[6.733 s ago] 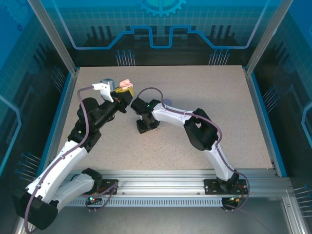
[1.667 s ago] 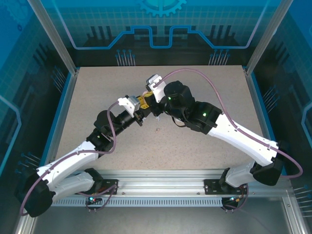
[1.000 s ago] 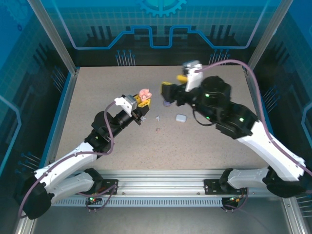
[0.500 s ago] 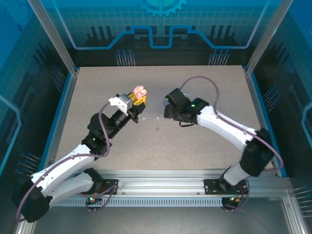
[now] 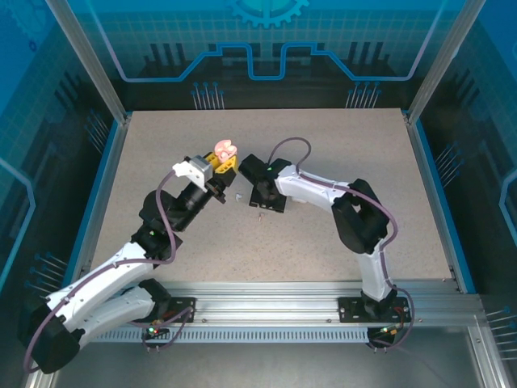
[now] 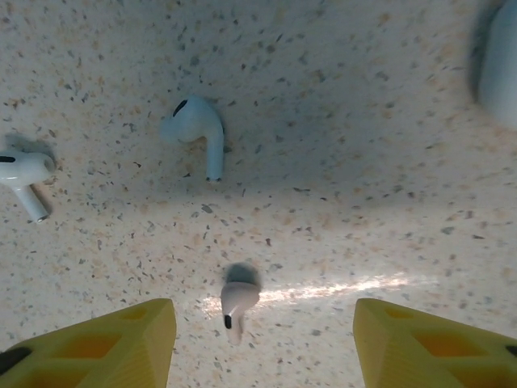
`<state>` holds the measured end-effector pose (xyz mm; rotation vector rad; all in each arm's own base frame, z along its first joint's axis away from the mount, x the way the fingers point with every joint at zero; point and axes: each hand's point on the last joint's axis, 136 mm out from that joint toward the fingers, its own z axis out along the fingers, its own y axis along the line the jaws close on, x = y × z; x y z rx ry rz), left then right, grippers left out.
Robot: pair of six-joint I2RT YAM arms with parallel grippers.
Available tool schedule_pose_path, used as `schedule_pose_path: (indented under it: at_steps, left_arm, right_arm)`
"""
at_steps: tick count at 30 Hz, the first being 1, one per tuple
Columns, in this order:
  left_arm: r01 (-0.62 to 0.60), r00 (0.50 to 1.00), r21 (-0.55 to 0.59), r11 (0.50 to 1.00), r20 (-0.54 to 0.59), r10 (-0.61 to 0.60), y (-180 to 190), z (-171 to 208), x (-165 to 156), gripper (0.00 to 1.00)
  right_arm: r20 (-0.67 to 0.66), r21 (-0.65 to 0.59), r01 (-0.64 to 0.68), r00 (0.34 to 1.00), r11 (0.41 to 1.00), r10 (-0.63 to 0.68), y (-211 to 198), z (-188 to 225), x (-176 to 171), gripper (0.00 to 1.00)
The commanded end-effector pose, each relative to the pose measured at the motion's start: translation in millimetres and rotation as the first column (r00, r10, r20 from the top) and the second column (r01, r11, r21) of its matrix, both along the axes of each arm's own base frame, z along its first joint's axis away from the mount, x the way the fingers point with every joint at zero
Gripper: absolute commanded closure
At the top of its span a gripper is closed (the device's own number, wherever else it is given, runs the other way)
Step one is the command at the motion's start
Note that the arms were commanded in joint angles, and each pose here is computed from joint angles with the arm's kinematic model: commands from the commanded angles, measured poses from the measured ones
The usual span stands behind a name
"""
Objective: Insert the wireless bluetooth earbuds into the charging case
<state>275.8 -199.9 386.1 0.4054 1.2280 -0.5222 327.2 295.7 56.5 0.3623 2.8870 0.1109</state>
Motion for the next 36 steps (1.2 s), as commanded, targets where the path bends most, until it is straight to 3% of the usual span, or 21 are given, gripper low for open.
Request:
schedule_pose_path:
  at_steps: [1, 12, 33, 36]
  left_arm:
    - [-0.022, 0.998, -0.046, 0.999, 0.049, 0.025, 9, 14, -5, 1.0]
    - [-0.028, 0.999, -0.047, 0.998, 0.044, 0.03, 11, 10, -6, 1.0]
    - [-0.029, 0.999, -0.051, 0.998, 0.031, 0.031, 13, 5, -5, 1.0]
    - [-0.028, 0.999, -0.051, 0.998, 0.03, 0.03, 13, 5, -5, 1.0]
  right_arm:
    - [-0.066, -0.04, 0.023, 0.997, 0.999, -0.026, 2, -10, -13, 0.42]
    - [-0.121, -0.063, 0.016, 0.992, 0.998, -0.024, 14, -37, -18, 0.55]
    - [-0.14, -0.109, 0.016, 0.99, 0.994, -0.032, 6, -58, -15, 0.66]
    - [-0.134, -0.105, 0.009, 0.991, 0.994, -0.023, 6, -56, -14, 0.72]
